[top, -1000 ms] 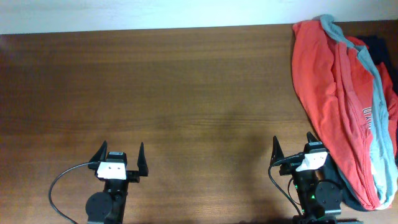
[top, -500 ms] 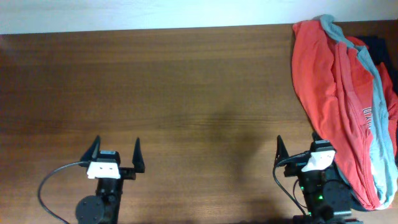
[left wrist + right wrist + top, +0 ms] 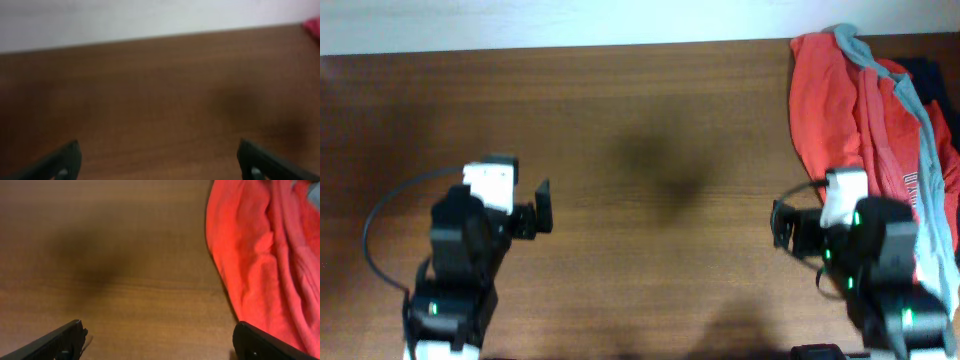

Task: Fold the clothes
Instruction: 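Reach the right gripper into the clothes pile and grasp the orange t-shirt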

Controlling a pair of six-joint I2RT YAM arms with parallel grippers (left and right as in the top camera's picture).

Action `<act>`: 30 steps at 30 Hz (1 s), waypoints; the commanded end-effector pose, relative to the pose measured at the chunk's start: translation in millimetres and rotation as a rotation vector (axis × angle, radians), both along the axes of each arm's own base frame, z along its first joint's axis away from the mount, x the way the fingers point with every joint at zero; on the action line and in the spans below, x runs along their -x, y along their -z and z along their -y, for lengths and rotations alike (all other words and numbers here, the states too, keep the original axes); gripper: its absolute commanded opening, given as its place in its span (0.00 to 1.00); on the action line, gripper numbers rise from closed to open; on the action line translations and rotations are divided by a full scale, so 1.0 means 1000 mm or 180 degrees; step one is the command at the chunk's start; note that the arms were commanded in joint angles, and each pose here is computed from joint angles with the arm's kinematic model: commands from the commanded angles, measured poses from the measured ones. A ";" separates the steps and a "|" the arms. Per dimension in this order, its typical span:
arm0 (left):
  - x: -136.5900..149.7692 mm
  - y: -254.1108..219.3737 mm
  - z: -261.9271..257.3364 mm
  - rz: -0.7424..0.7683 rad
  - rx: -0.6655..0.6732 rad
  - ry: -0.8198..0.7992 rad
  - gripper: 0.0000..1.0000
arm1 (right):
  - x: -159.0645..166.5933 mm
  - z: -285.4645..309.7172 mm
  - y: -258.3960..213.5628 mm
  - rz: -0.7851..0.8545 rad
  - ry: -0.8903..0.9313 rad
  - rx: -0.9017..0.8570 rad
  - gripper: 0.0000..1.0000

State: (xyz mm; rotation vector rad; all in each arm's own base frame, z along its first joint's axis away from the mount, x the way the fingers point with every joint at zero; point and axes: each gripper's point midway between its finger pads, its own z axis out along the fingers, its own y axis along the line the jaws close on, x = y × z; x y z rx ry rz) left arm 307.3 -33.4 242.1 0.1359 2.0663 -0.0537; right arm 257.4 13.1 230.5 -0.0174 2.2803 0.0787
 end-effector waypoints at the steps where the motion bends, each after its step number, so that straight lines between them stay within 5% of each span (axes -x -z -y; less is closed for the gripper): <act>1: -0.018 0.000 0.007 -0.0246 0.0049 0.0068 0.99 | -0.024 0.008 -0.003 -0.0235 0.0103 0.0097 0.99; 10: -0.027 0.020 0.020 -0.0496 0.0153 0.0257 0.99 | -0.107 0.134 -0.004 -0.0252 0.1180 0.0420 0.99; 12: -0.027 0.020 0.020 -0.0496 0.0153 0.0257 0.99 | -0.116 0.166 0.015 -0.0368 0.1368 0.0364 0.91; 19: -0.027 0.020 0.020 -0.0494 0.0154 0.0257 0.99 | -0.128 0.226 0.100 -0.0824 0.1685 0.0185 0.74; 30: -0.027 0.019 0.020 -0.0485 0.0154 0.0258 0.99 | -0.142 0.248 0.149 -0.0932 0.1765 0.0151 0.64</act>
